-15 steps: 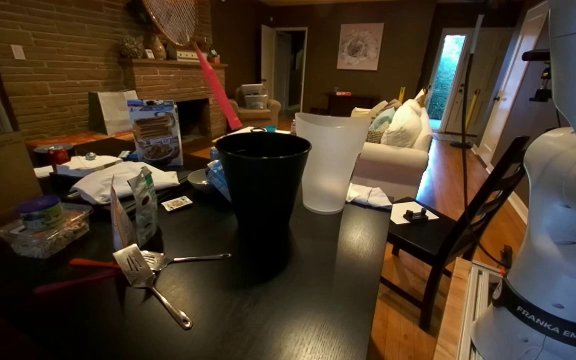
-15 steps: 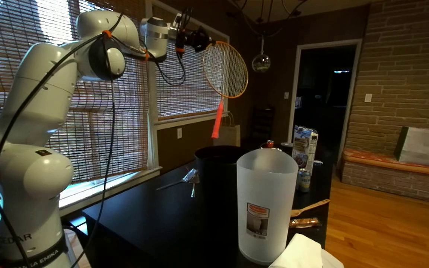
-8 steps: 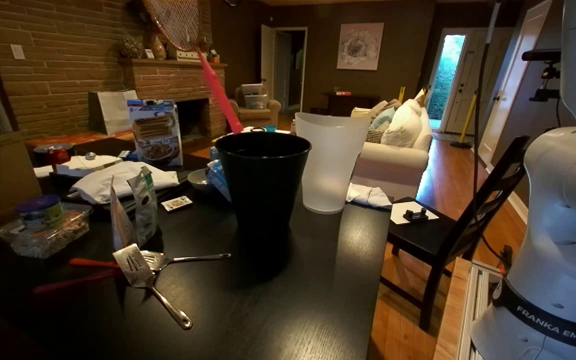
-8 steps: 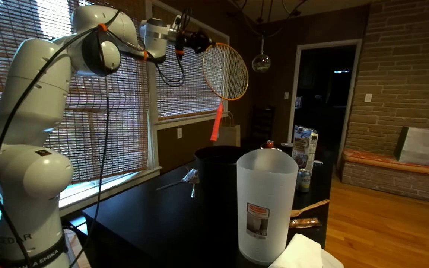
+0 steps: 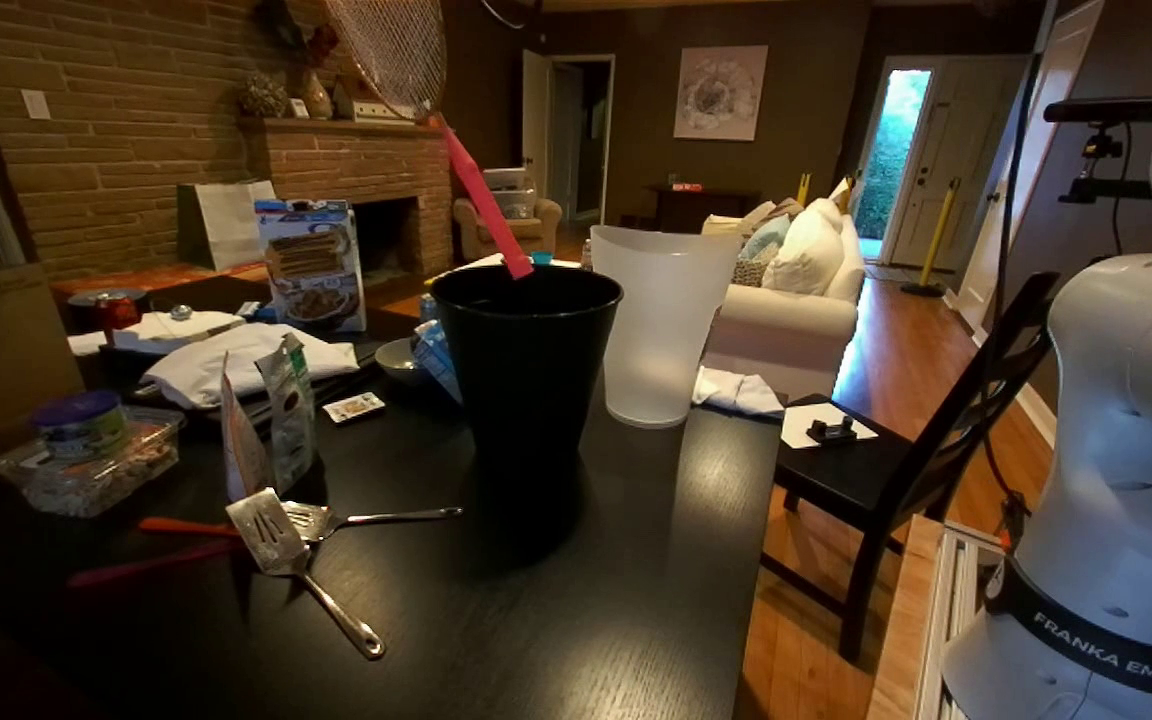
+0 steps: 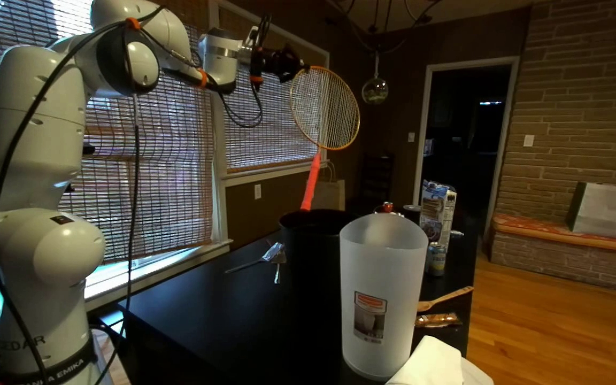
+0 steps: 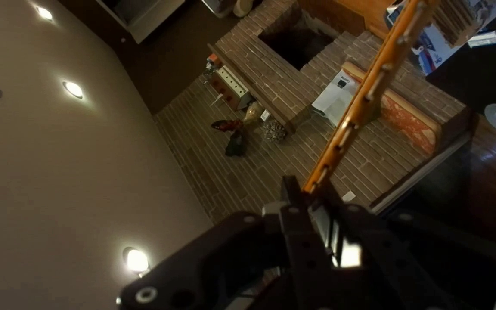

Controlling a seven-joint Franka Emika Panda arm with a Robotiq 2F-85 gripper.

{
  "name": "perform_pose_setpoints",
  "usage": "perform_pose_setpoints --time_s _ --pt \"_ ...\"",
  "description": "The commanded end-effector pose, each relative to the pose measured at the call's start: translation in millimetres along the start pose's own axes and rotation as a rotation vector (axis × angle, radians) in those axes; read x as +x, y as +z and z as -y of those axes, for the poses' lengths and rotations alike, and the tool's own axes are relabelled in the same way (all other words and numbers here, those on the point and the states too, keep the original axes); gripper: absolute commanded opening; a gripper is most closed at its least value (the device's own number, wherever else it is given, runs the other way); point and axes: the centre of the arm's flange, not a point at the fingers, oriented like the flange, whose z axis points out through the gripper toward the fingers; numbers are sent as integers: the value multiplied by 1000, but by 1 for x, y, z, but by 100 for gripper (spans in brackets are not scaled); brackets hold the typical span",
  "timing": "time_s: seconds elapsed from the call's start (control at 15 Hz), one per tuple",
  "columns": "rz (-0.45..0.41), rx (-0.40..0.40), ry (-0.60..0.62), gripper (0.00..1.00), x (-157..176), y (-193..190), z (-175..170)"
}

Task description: Put the racket in the black bin.

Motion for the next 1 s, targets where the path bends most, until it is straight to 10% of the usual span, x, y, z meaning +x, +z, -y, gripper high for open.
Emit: perform_pose_setpoints --time_s 0.0,0.93 --pt "-8 -19 2 3 -41 -11 7" --pt "-21 -27 -25 3 -110 -12 39"
